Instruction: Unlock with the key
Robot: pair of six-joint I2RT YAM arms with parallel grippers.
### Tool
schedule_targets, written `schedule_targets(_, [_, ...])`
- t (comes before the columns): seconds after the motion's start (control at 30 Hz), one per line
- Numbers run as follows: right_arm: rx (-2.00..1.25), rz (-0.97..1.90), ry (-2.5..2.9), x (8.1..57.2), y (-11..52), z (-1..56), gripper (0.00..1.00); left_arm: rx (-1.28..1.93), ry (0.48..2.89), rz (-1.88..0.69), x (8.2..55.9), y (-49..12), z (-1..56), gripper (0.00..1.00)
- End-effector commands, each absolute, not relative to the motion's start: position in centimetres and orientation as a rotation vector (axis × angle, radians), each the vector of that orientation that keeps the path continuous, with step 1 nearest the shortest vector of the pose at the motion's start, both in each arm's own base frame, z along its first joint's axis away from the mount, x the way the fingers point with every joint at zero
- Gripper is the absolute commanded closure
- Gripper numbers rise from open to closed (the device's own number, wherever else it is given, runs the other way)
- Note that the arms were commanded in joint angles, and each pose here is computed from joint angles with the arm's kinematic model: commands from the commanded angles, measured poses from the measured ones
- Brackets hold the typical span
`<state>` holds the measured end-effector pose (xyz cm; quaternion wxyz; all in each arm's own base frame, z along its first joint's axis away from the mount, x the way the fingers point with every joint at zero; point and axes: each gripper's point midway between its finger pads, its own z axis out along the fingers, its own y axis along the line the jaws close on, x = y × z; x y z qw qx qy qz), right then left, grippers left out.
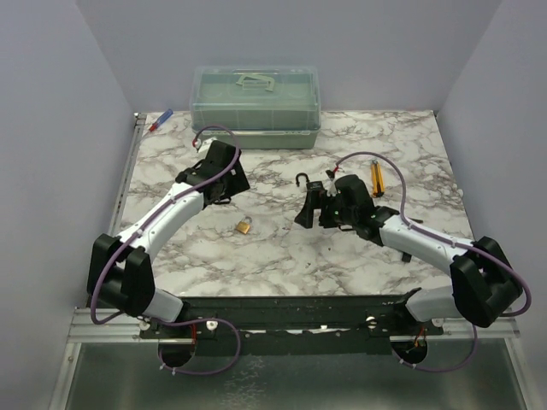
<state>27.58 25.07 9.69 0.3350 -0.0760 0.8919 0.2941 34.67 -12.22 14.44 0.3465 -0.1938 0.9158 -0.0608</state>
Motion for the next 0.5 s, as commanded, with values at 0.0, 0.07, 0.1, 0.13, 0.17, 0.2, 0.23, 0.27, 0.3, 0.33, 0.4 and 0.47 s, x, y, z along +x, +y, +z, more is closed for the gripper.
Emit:
schedule_targets(0.0, [-0.145, 0.7, 2.332, 28.2, 24.5, 11.1, 0.03, -0.381, 2.365, -0.262, 35.6, -15.1, 14.9, 0.15])
schedule_targets(0.07, [-0.13, 0.689, 2.345, 28.1, 24.3, 11.4, 0.02, -0.342, 2.373, -0.262, 35.7, -15.4, 14.7, 0.15])
schedule_targets(0.1, [-0.124, 0.689, 2.355, 27.9, 24.2, 11.3, 0.02, -0.336, 2.376, -0.251, 35.8, -15.3, 14.6, 0.15])
schedule_targets(0.13, [-0.127, 0.69, 2.357, 27.8, 24.2, 11.4, 0.02, -0.341, 2.377, -0.237, 35.8, -15.1, 14.5, 0.15])
schedule_targets(0.17, [-0.127, 0.697, 2.363, 27.7, 24.2, 11.4, 0.02, -0.362, 2.374, -0.227, 35.7, -14.8, 14.4, 0.15])
schedule_targets(0.2, [-0.123, 0.71, 2.375, 27.5, 24.4, 11.4, 0.02, -0.383, 2.372, -0.23, 35.5, -14.7, 14.3, 0.15])
schedule_targets(0.23, [-0.121, 0.722, 2.39, 27.5, 24.7, 11.3, 0.03, -0.399, 2.372, -0.233, 35.2, -14.6, 14.2, 0.15])
schedule_targets(0.27, [-0.122, 0.739, 2.409, 27.4, 25.1, 11.2, 0.03, -0.413, 2.364, -0.229, 35.1, -14.4, 14.3, 0.14])
schedule_targets(0.3, [-0.113, 0.747, 2.432, 27.4, 25.4, 11.1, 0.03, -0.418, 2.36, -0.222, 35.0, -14.2, 14.3, 0.14])
schedule_targets(0.33, [-0.11, 0.75, 2.449, 27.5, 25.9, 11.0, 0.03, -0.426, 2.355, -0.213, 34.9, -14.0, 14.4, 0.14])
schedule_targets(0.4, [-0.134, 0.755, 2.456, 27.5, 27.2, 11.2, 0.03, -0.437, 2.341, -0.225, 34.8, -14.0, 15.0, 0.14])
schedule_targets(0.47, [-0.195, 0.744, 2.451, 27.3, 29.2, 11.5, 0.03, -0.436, 2.324, -0.243, 34.8, -14.0, 15.8, 0.14])
